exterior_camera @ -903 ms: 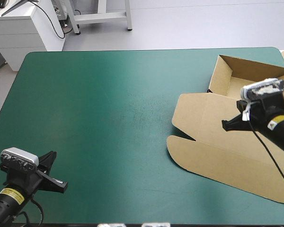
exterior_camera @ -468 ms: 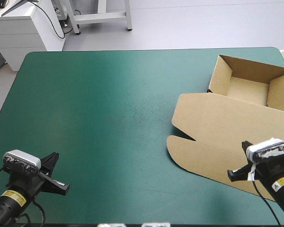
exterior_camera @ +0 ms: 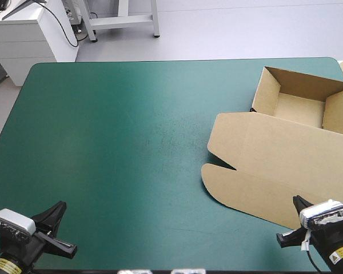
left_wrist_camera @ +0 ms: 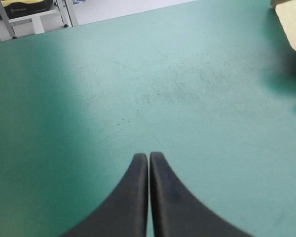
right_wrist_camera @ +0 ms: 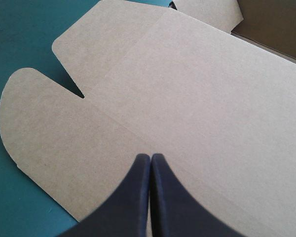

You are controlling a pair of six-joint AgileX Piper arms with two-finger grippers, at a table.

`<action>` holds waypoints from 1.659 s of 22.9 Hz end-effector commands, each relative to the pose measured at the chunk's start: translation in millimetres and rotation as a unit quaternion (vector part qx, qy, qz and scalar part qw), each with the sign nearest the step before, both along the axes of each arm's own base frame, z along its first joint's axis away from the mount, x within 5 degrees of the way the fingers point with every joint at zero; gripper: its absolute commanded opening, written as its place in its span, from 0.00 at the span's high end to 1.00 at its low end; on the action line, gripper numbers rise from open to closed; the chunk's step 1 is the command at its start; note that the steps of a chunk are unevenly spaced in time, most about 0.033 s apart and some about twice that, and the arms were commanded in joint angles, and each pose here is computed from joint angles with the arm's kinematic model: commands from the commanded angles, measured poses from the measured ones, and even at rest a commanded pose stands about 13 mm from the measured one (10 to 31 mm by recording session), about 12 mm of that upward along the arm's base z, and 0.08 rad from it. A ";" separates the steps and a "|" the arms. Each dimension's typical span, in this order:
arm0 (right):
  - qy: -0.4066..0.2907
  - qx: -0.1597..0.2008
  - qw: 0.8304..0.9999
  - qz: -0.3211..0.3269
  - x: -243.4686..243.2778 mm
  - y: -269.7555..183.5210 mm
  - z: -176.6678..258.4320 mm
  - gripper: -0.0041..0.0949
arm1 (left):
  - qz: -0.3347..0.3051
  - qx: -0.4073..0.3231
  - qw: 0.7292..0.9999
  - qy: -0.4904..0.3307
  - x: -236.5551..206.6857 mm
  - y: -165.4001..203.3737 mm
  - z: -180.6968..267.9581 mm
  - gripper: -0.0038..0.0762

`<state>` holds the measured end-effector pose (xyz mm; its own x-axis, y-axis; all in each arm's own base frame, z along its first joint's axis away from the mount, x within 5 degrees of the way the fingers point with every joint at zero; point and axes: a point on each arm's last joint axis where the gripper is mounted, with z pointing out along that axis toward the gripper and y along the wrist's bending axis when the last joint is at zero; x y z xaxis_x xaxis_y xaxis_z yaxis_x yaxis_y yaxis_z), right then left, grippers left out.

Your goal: Fold the box

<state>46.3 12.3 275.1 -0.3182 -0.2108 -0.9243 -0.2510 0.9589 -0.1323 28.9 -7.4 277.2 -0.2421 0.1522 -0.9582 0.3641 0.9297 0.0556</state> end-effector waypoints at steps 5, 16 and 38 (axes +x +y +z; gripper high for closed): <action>-0.067 0.028 0.997 -0.005 -15.3 -2.2 14.6 0.98 | -0.004 -0.026 0.999 -0.034 -7.0 1.8 9.5 0.96; -0.066 0.039 0.997 -0.003 -18.1 -1.6 15.5 0.98 | -0.003 -0.022 0.999 -0.024 -8.9 2.7 10.4 0.96; -0.104 0.050 0.993 -0.001 -30.8 -3.0 17.6 0.98 | -0.003 -0.023 0.999 -0.025 -8.9 2.7 10.5 0.96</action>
